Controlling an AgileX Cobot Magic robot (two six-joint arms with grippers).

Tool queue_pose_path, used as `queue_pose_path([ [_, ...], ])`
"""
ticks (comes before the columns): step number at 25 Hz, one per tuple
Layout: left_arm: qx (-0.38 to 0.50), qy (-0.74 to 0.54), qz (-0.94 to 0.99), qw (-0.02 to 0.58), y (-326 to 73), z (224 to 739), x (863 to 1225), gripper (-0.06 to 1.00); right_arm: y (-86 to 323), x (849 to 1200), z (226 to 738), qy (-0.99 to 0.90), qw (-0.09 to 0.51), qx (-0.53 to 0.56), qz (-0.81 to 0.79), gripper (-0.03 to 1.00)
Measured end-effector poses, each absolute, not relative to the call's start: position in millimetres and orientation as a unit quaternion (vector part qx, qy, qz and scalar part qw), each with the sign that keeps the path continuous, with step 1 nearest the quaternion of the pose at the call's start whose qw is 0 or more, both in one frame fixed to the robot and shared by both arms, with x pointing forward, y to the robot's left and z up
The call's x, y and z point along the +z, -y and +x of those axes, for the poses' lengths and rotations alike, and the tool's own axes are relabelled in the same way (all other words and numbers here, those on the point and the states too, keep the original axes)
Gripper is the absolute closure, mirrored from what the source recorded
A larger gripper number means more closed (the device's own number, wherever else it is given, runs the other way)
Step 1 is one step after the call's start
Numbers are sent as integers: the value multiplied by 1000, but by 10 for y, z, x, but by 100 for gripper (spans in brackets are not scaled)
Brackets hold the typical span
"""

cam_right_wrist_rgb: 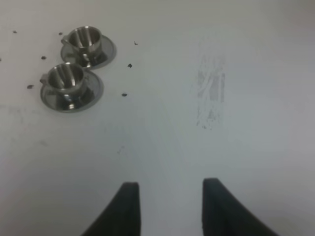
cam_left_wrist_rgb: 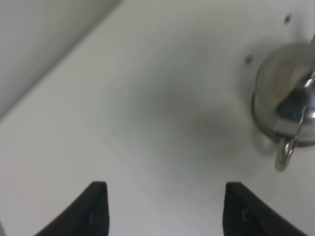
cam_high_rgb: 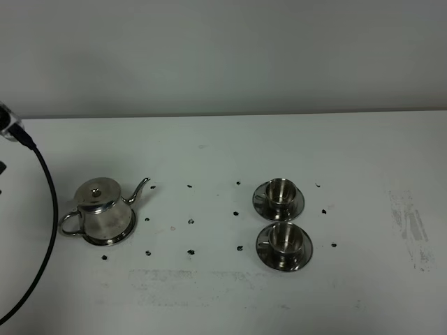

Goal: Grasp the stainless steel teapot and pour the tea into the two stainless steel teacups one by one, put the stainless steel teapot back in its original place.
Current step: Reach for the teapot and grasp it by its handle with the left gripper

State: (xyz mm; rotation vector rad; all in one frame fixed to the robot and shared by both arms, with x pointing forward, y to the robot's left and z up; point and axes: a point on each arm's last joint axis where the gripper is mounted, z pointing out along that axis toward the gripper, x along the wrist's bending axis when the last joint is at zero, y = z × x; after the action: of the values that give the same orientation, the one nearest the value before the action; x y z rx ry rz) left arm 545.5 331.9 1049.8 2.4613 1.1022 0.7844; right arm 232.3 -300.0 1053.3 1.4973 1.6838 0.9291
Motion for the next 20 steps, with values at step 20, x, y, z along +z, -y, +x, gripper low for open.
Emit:
queue_pose_path([
  [20, 213, -429, 865, 150, -3432, 5831, 9599, 42, 3010, 10533, 2324, -648, 349, 354, 577, 68],
])
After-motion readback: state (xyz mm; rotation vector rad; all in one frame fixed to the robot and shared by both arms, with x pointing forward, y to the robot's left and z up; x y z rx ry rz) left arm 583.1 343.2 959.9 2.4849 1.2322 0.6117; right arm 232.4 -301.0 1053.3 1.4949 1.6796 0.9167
